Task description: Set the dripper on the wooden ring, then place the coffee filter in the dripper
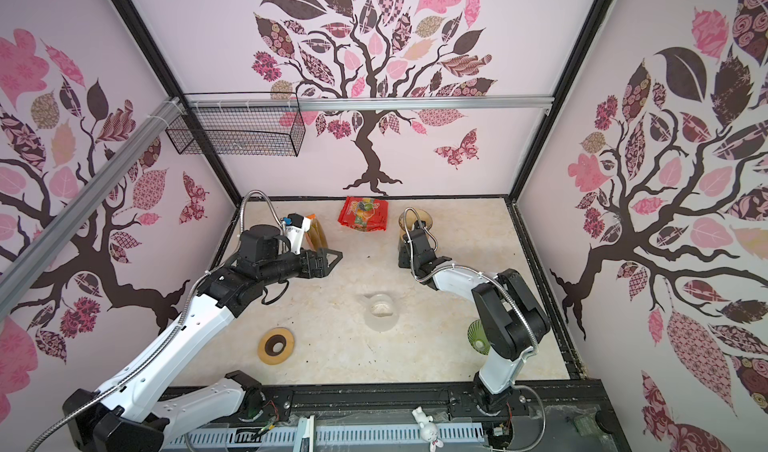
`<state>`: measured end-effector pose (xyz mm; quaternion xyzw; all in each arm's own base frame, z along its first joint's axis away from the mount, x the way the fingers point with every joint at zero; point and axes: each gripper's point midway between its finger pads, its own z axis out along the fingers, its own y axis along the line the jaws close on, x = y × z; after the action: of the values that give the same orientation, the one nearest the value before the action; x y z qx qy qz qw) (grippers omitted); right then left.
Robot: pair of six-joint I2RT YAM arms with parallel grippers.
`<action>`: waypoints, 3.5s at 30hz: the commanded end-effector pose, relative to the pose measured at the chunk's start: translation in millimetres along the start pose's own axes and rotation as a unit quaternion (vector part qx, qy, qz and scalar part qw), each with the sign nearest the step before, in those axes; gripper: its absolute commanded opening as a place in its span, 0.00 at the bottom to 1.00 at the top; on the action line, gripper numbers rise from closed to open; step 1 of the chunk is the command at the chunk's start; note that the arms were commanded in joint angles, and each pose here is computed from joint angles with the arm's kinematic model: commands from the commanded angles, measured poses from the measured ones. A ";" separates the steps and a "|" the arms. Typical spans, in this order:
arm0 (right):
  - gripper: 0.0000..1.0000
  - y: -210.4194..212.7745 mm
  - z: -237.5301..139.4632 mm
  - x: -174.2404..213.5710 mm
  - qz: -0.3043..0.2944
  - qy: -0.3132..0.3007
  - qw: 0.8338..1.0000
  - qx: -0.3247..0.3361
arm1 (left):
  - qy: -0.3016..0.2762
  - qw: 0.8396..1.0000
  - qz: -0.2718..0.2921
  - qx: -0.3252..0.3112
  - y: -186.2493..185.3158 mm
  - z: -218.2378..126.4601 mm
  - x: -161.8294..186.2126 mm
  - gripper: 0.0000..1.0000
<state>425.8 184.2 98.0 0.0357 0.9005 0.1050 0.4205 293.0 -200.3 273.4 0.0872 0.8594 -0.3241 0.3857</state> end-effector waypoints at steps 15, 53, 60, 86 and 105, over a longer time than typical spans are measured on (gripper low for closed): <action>0.61 7.5 -27.1 -35.7 0.003 -0.053 0.999 -0.011 | 0.007 1.000 -0.008 -0.003 7.9 8.4 6.4 0.97; 1.00 -10.5 -148.5 62.4 0.042 0.064 0.992 -0.102 | 0.258 0.964 0.033 -0.051 -9.8 43.9 178.6 0.78; 1.00 -5.8 -137.7 111.9 0.022 0.113 0.988 -0.103 | 0.302 0.951 0.037 -0.058 -16.8 71.7 222.4 0.68; 1.00 29.9 -90.1 122.6 -0.005 0.146 0.983 -0.112 | 0.241 0.960 -0.057 -0.130 19.7 124.8 204.3 0.65; 1.00 70.8 -49.3 76.6 -0.006 0.114 0.987 -0.111 | 0.194 0.960 -0.094 -0.179 74.9 145.7 148.6 0.65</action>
<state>328.4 254.0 79.8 -0.0262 0.9285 0.2122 0.3035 292.3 -239.5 41.8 -0.0110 0.9724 -0.1677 0.1619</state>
